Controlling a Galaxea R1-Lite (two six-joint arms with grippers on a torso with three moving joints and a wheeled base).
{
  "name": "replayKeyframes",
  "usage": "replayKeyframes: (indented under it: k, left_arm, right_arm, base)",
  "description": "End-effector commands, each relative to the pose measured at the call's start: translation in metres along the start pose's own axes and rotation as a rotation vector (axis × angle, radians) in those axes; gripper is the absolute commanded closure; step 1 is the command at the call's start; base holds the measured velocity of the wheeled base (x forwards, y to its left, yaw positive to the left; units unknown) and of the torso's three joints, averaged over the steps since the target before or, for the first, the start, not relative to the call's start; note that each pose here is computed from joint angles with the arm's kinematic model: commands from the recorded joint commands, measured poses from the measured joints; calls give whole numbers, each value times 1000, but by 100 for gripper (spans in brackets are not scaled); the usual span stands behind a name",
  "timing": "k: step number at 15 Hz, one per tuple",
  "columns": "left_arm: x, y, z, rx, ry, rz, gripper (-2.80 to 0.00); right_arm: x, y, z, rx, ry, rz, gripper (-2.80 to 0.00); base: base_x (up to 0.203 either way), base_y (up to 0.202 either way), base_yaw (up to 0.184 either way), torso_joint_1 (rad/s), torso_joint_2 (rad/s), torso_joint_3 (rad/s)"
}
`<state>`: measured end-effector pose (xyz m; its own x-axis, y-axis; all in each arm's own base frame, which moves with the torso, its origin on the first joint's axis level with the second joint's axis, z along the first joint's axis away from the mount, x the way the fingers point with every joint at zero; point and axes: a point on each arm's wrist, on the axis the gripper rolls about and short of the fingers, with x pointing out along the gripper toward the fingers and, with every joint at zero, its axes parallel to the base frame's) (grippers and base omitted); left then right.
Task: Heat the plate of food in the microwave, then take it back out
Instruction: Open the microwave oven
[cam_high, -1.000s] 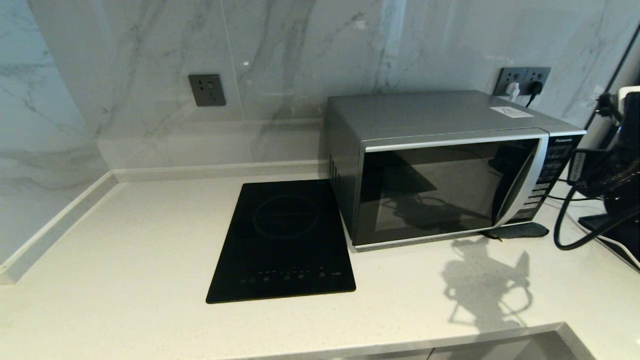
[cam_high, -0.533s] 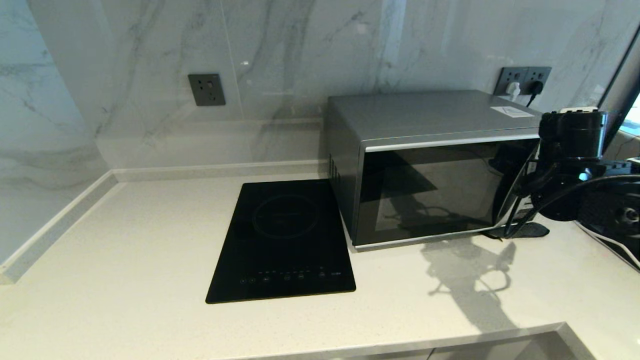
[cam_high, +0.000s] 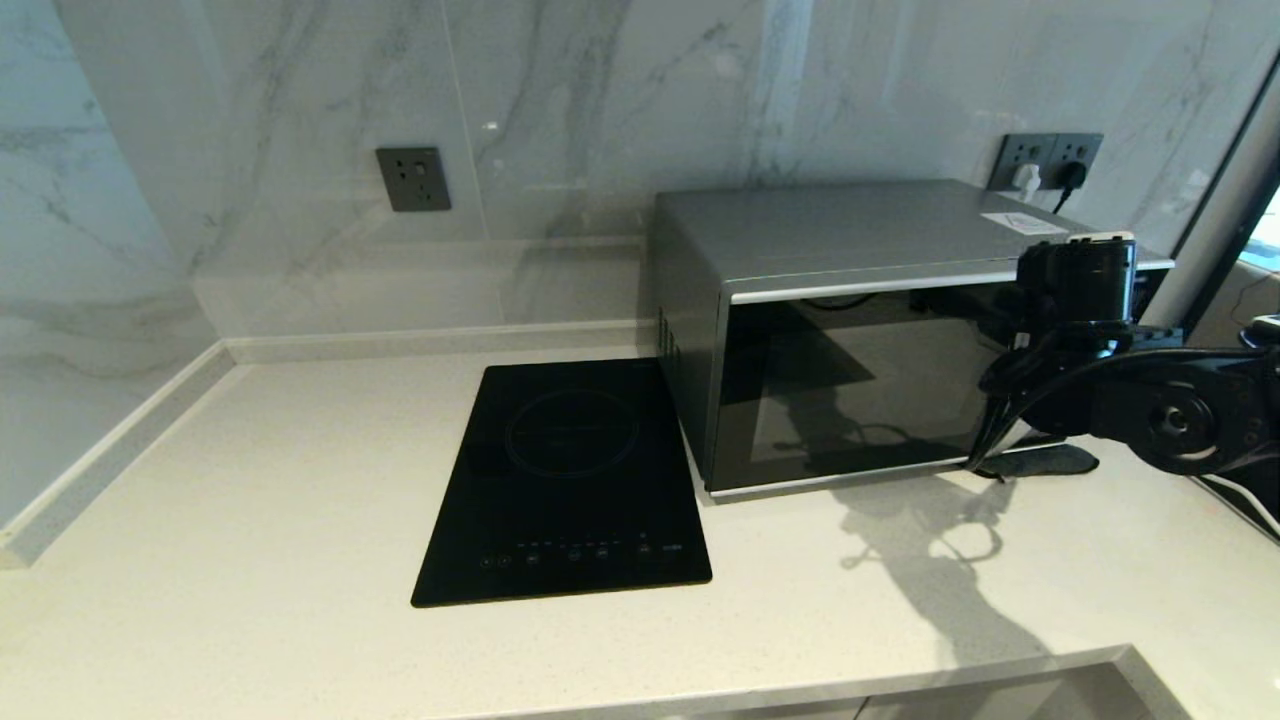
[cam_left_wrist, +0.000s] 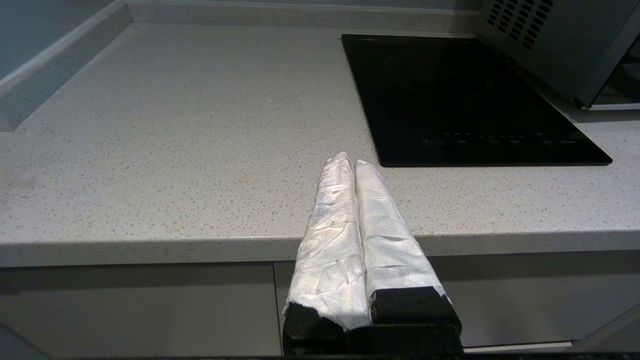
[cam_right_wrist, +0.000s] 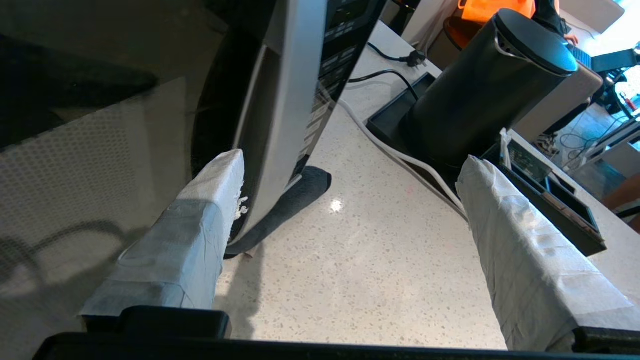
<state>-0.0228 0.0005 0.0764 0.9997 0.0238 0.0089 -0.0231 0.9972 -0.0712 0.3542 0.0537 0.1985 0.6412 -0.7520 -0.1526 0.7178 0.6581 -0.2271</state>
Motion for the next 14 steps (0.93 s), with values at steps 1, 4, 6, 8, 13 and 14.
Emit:
replayKeyframes:
  k: [1,4,6,8,13,14]
  left_arm:
    - [0,0,0,-1,1,1,0]
    - [0,0,0,-1,1,1,0]
    - [0,0,0,-1,1,1,0]
    - [0,0,0,-1,1,1,0]
    - [0,0,0,-1,1,1,0]
    - [0,0,0,-1,1,1,0]
  right_arm:
    - [6,8,-4,-9,6,-7,-280]
    - [14,13,-5,-9,10,-17,-280]
    - [22,12,-4,-2,12,-34,-280]
    - [27,10,-4,0,15,-45,-280]
    - [46,-2,-6,7,33,-69,-280]
    - [47,-3,-6,8,34,-61,-280]
  base:
    - [0,0,0,0,0,0]
    - [0,0,0,0,0,0]
    - [0,0,0,0,0,0]
    - [0,0,0,0,0,0]
    - [0,0,0,0,0,0]
    - [0,0,0,0,0,0]
